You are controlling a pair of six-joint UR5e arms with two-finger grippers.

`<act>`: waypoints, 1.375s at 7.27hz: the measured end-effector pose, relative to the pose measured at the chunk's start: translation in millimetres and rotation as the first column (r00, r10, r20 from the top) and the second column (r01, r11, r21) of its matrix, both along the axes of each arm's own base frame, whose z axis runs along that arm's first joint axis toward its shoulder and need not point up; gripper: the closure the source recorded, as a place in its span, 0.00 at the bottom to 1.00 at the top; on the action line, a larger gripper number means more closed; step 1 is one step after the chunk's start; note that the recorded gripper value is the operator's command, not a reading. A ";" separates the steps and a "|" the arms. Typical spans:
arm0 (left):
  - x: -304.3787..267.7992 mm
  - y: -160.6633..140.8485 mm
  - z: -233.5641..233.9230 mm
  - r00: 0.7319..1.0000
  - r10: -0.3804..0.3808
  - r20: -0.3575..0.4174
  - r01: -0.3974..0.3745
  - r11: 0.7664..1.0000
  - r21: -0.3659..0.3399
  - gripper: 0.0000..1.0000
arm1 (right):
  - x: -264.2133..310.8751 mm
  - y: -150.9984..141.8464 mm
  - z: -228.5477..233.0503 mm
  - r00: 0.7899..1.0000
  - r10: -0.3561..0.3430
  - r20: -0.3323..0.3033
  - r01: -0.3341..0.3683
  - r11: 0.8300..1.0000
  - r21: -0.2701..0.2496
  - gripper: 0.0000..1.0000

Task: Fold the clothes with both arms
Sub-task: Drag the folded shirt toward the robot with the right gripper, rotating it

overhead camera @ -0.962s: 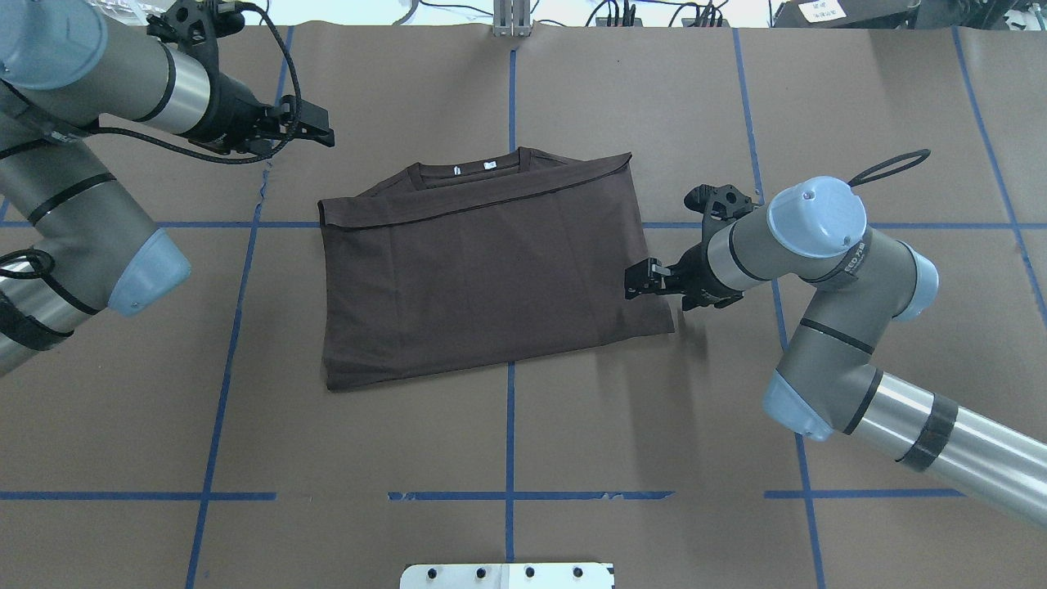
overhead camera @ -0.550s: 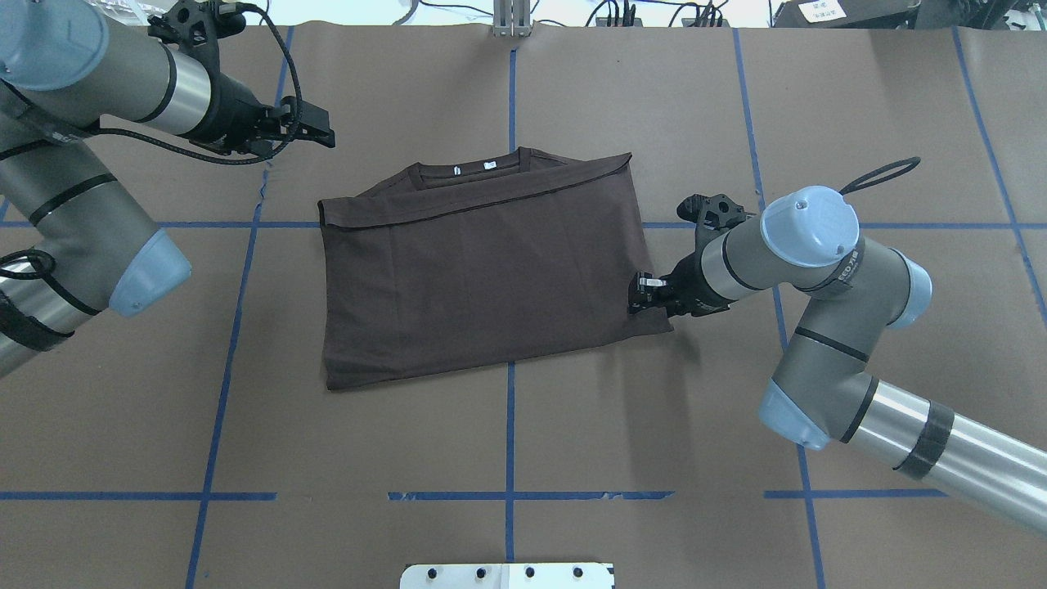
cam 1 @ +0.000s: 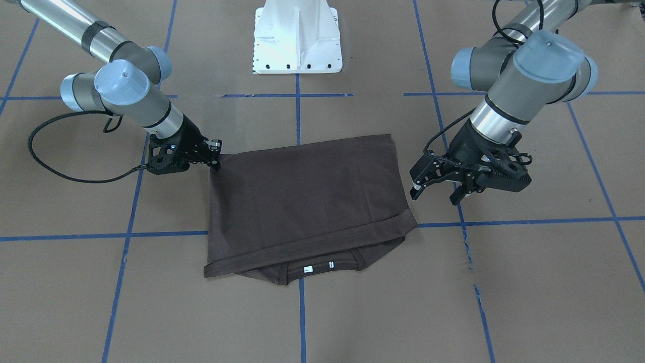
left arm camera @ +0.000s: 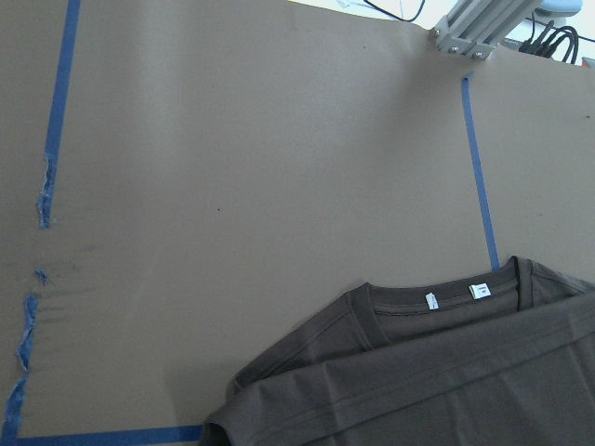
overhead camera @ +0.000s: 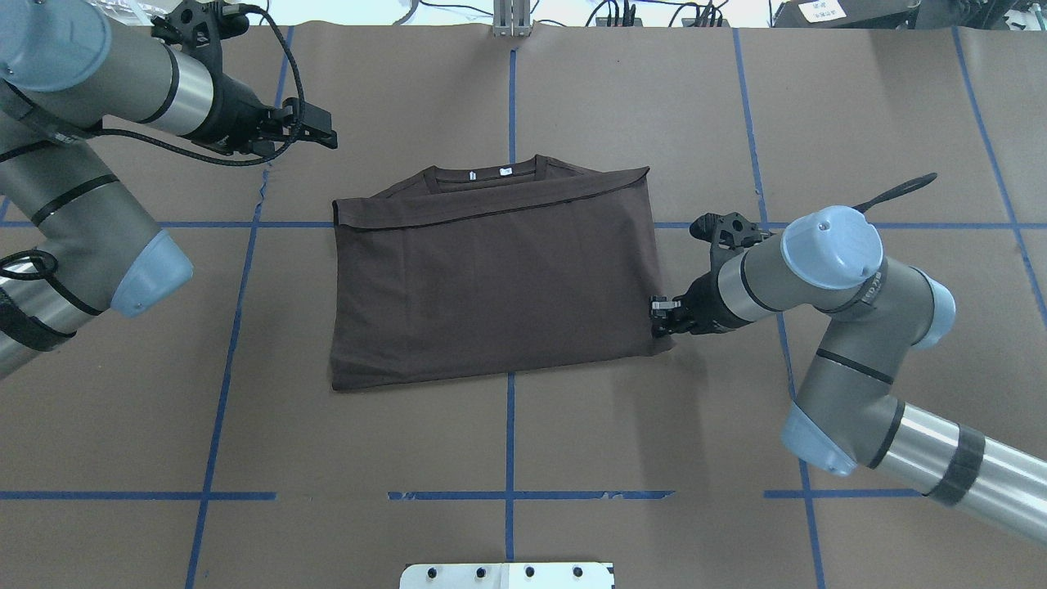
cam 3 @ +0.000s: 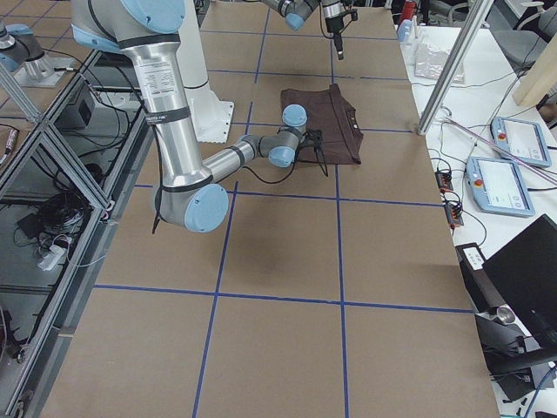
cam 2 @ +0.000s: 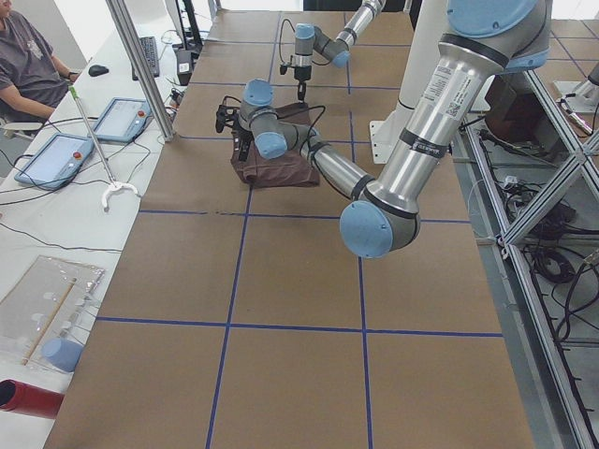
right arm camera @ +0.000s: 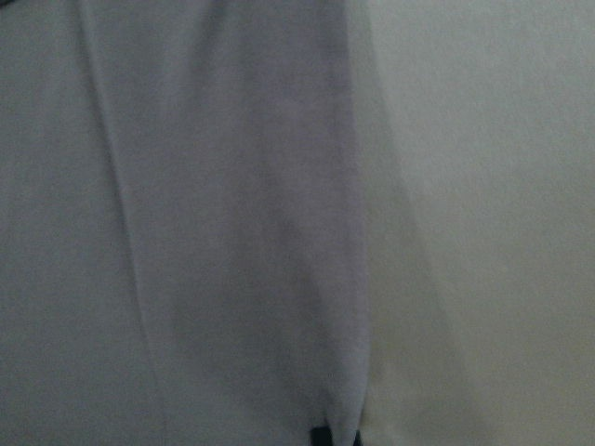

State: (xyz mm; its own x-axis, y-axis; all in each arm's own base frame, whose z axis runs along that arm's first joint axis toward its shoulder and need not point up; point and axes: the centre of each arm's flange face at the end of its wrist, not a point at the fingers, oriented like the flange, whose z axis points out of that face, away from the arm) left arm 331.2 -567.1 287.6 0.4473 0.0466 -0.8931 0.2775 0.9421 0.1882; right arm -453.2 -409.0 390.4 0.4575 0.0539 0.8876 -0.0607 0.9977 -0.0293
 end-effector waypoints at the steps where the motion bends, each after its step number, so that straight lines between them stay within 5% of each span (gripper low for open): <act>1: 0.0 0.0 -1.1 1.000 0.000 -0.001 0.000 1.000 0.002 0.00 | 11.8 37.5 2.5 0.999 -0.039 0.007 0.039 0.999 0.008 1.00; 2: 0.2 -0.1 -2.2 1.000 0.001 -0.002 -0.001 1.000 0.003 0.00 | 26.4 83.4 3.0 0.995 -0.095 0.015 0.095 0.995 0.015 1.00; 3: 0.4 -0.4 -3.0 1.000 0.001 -0.002 -0.001 1.000 0.005 0.00 | 39.7 129.5 1.4 0.986 -0.163 0.020 0.162 0.987 0.020 0.84; 4: 0.7 -0.8 -3.7 1.000 0.001 -0.003 -0.001 1.000 0.006 0.00 | 48.0 172.2 -1.5 0.971 -0.239 0.025 0.239 0.971 0.022 0.01; 6: 1.0 -1.3 -4.7 1.000 -0.001 -0.005 0.001 1.000 0.003 0.00 | 57.9 219.0 -11.3 0.942 -0.332 0.043 0.331 0.943 0.031 0.00; 7: 0.9 0.4 -4.8 1.000 -0.001 -0.007 0.001 1.000 -0.002 0.00 | 62.3 215.1 -15.8 0.949 -0.313 0.048 0.311 0.950 0.043 0.00; 8: 2.4 6.8 -2.5 1.000 0.001 -0.018 -0.002 1.000 -0.031 0.00 | 69.2 193.9 -20.6 0.969 -0.242 0.050 0.239 0.969 0.067 0.00; 10: 52.9 66.9 -2.8 0.996 -0.008 -0.090 -0.013 0.973 -0.229 0.00 | 94.1 129.5 -38.4 0.995 -0.059 0.077 0.050 0.992 0.118 0.00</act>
